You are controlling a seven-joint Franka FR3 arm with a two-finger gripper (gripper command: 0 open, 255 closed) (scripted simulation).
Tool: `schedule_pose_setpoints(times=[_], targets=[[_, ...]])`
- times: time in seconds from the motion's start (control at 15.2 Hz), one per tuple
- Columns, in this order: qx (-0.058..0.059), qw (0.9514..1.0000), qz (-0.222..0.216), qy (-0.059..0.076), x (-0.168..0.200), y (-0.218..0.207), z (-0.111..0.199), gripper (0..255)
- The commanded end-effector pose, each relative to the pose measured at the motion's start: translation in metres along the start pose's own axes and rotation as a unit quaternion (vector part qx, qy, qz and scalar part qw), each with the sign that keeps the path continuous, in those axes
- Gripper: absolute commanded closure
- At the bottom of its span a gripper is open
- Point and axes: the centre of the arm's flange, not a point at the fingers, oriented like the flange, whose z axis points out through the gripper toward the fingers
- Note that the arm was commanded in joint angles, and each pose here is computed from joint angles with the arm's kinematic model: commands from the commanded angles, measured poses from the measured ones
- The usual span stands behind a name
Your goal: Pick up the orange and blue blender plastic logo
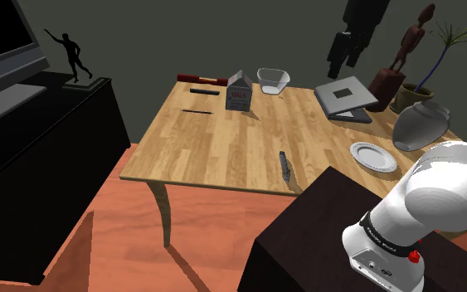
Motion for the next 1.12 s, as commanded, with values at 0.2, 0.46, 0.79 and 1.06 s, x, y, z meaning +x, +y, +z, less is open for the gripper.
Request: schedule_pose_setpoints(times=[0.2, 0.46, 0.79, 1.06], targets=[[0.008, 0.9993, 0.037, -0.005, 0.01, 0.002, 0.039, 0], [0.019, 0.9961, 0.086, -0.011, 0.024, 0.006, 0.09, 0], [0.033, 0.9884, 0.147, -0.02, 0.038, 0.01, 0.155, 0], [0.044, 0.9794, 0.195, -0.026, 0.049, 0.013, 0.207, 0]])
